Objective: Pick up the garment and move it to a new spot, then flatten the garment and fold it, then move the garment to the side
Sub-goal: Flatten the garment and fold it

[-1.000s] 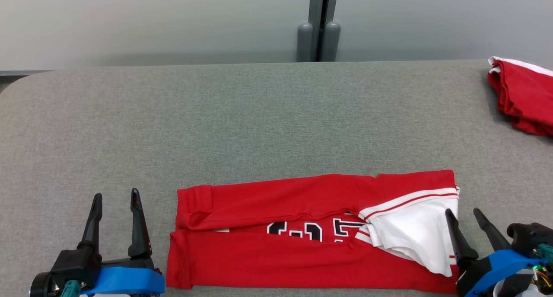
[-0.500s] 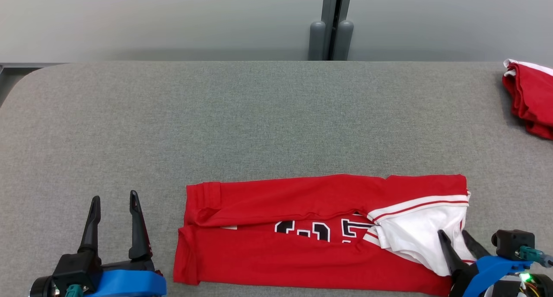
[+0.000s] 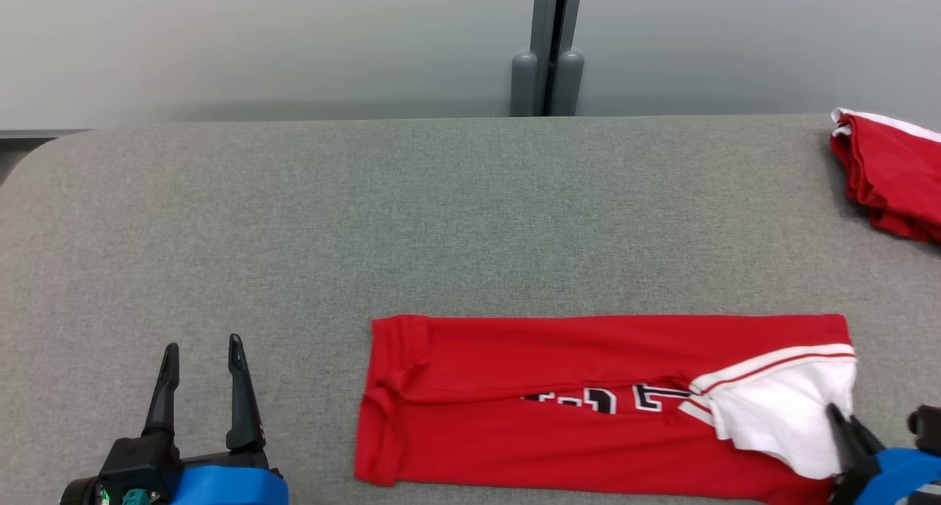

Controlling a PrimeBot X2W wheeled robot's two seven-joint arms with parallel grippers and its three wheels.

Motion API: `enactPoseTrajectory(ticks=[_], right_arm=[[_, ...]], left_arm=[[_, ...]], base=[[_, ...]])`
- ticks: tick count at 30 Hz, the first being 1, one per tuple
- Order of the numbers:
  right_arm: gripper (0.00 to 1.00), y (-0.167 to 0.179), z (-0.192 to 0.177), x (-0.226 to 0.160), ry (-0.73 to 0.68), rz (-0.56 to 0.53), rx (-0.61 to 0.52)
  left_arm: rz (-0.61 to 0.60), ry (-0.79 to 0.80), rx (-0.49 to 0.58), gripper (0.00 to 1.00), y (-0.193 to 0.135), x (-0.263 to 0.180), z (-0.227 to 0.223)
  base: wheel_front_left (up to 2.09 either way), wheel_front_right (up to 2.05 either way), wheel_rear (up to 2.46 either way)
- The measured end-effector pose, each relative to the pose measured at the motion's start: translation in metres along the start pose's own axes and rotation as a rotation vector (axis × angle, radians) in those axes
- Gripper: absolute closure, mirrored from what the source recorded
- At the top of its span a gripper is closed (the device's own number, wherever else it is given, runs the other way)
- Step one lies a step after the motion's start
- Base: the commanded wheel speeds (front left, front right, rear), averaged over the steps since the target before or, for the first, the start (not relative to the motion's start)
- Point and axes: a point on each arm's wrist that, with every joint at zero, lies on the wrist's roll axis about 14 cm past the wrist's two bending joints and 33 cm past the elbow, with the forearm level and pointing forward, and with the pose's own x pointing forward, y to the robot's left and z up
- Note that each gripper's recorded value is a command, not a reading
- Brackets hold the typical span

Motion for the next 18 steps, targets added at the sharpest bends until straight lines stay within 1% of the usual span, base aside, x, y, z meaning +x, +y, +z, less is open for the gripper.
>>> enactPoseTrajectory(ticks=[4, 8, 12, 18], right_arm=[[1.00, -0.027, 0.004, -0.009, -0.011, -0.058, -0.010], [1.00, -0.030, 0.008, -0.014, -0.026, -0.062, -0.017], [1.00, -0.021, 0.021, -0.015, -0.070, -0.036, -0.023], [1.00, 0.014, 0.047, -0.015, -0.152, 0.054, -0.034]], left_arm=[[-0.012, -0.001, -0.001, 0.00, -0.004, 0.001, 0.000], [-0.025, -0.001, -0.002, 0.00, -0.008, 0.001, 0.000], [-0.035, 0.002, -0.003, 0.00, -0.011, 0.002, -0.001], [-0.049, 0.007, -0.004, 0.00, -0.016, 0.005, -0.003]], base=[[0.00, 0.00, 0.00], [0.00, 0.00, 0.00], [0.00, 0.00, 0.00], [0.00, 0.00, 0.00]])
